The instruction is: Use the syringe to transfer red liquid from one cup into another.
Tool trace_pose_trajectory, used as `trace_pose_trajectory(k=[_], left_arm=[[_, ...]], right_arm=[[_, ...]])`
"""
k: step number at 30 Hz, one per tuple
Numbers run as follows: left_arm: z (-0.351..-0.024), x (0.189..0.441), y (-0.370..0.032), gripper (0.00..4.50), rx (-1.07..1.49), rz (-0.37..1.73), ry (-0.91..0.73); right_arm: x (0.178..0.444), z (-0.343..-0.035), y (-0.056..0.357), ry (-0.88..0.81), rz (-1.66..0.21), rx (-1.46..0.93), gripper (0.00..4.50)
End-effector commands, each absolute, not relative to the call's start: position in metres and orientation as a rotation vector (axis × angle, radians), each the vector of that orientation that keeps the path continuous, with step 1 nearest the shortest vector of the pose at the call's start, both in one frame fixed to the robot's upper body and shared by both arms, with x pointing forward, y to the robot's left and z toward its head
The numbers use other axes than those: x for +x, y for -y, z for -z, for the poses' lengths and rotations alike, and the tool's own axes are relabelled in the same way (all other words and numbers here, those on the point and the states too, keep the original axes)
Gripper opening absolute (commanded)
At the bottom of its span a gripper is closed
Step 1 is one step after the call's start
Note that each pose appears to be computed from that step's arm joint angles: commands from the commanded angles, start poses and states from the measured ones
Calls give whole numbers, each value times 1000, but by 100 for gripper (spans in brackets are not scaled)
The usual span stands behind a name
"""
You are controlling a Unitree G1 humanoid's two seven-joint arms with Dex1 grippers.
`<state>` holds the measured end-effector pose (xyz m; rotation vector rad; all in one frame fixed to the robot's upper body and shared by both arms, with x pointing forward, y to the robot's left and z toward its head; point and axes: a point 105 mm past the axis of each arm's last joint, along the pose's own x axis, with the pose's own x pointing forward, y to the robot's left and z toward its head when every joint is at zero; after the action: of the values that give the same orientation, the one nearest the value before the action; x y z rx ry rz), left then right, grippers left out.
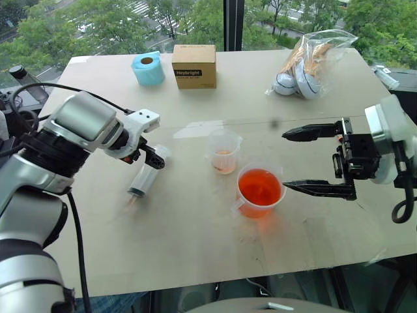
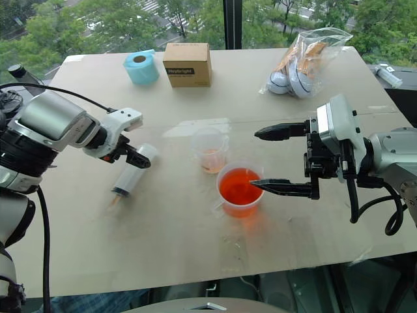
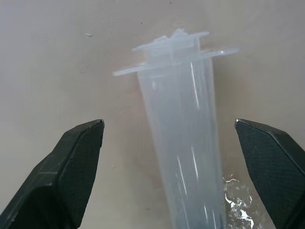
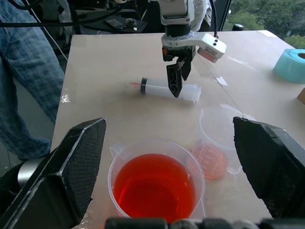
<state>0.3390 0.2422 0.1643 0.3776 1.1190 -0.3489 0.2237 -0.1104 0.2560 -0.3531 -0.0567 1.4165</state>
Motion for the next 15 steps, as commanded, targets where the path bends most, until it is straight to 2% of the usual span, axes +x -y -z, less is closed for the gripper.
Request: trace_pose_trajectory(k=[1,6,7,8,13,15], left_arm=[[-171,342,-244,450,426,347,-1100],[-166,345,-240,450,418,347,-1110],[-165,346,-239,393,415,348,-1110],[-165,346,-237,369,410,356,-1112],[-163,347,-235,138,407,368,-1113],[-163,347,-235,133,420,373,-1110]], right_arm=[[218,-264,108,100,-1419,-373,449],[219,-263,107,100,-1418,-369,449],[219,-262,107,100,-1418,-368,450],[220,-262,107,97,-1417,-368,450],[220,-262,107,93,-1416,-367,450],[221,-261,108,89,-1413,-372,450]])
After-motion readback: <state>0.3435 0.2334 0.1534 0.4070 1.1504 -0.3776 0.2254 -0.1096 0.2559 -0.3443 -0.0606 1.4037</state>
